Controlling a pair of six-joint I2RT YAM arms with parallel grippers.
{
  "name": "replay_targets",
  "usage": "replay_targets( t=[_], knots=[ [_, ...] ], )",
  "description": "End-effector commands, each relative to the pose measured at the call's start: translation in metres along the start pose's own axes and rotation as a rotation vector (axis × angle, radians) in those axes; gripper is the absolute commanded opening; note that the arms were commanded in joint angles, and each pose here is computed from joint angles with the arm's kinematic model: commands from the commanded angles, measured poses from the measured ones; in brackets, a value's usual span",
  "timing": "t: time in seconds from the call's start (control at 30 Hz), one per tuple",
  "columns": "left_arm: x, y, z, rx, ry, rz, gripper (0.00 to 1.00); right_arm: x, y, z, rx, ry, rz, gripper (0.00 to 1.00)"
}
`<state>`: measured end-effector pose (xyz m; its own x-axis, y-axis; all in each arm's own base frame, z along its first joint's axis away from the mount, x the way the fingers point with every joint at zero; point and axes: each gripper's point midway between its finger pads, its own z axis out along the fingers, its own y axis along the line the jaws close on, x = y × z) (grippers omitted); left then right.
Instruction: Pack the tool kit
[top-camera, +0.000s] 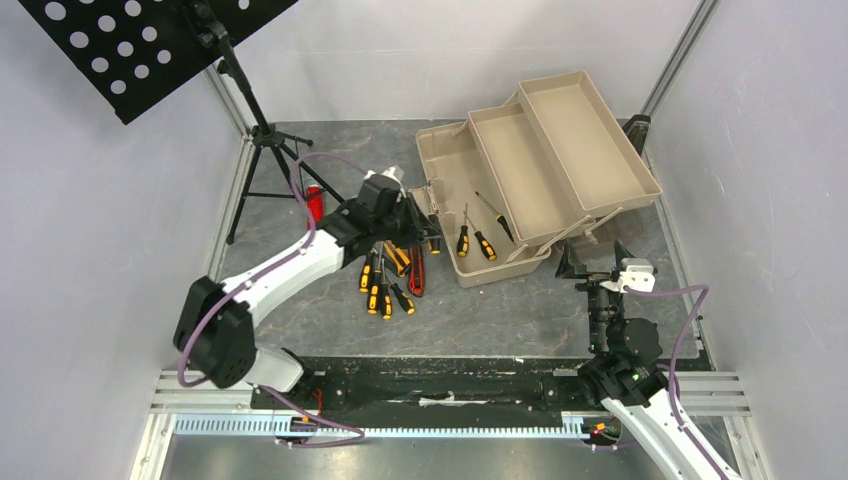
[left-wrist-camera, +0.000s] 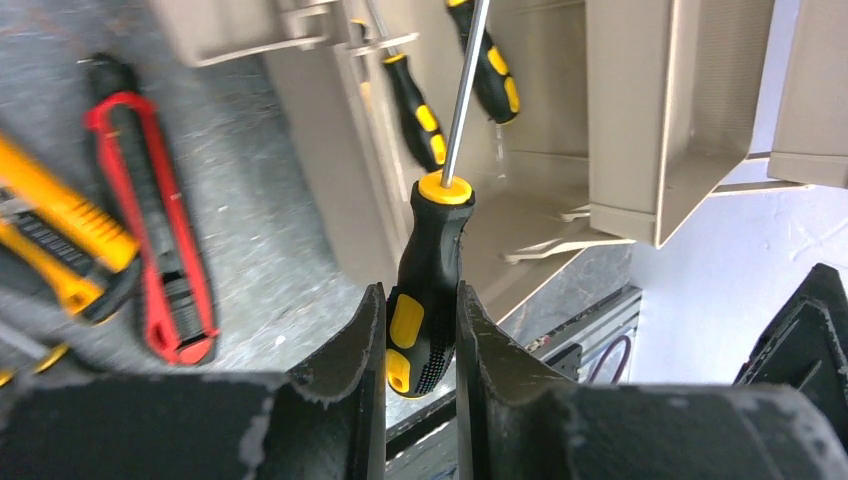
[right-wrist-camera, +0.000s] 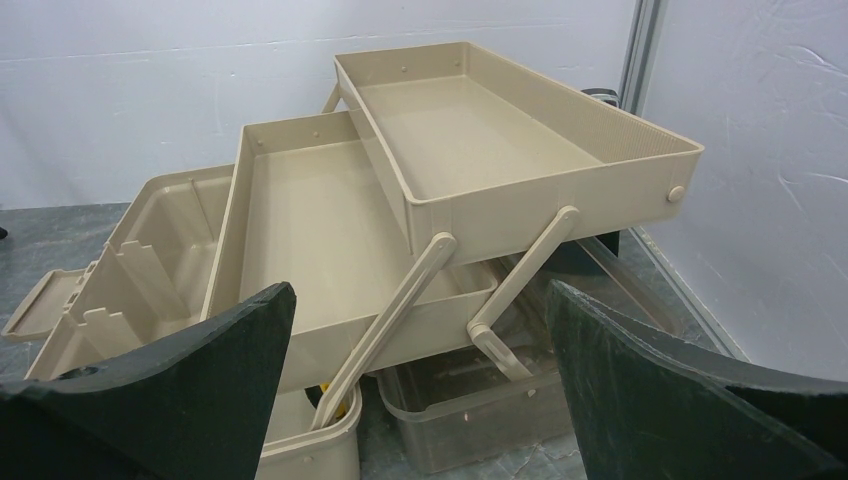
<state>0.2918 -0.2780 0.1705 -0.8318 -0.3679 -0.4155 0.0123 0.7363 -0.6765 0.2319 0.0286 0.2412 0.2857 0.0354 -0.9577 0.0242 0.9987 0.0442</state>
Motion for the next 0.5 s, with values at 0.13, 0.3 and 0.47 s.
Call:
replay_targets(
  t=[0.13, 0.3, 0.47],
  knots=[
    [-0.001, -0.081, 0.055, 0.141, 0.015, -0.010, 0.05, -0.008, -0.002, 0.000, 0.012, -0.032, 0.020, 0.98],
    [0.012, -0.080, 0.090, 0.088, 0.062, 0.003, 0.10, -0.007, -0.003, 0.000, 0.018, -0.029, 0.017, 0.98],
    [0.016, -0.074, 0.106, 0.046, 0.078, 0.019, 0.25, -0.007, -0.003, 0.000, 0.018, -0.028, 0.017, 0.98]
  ],
)
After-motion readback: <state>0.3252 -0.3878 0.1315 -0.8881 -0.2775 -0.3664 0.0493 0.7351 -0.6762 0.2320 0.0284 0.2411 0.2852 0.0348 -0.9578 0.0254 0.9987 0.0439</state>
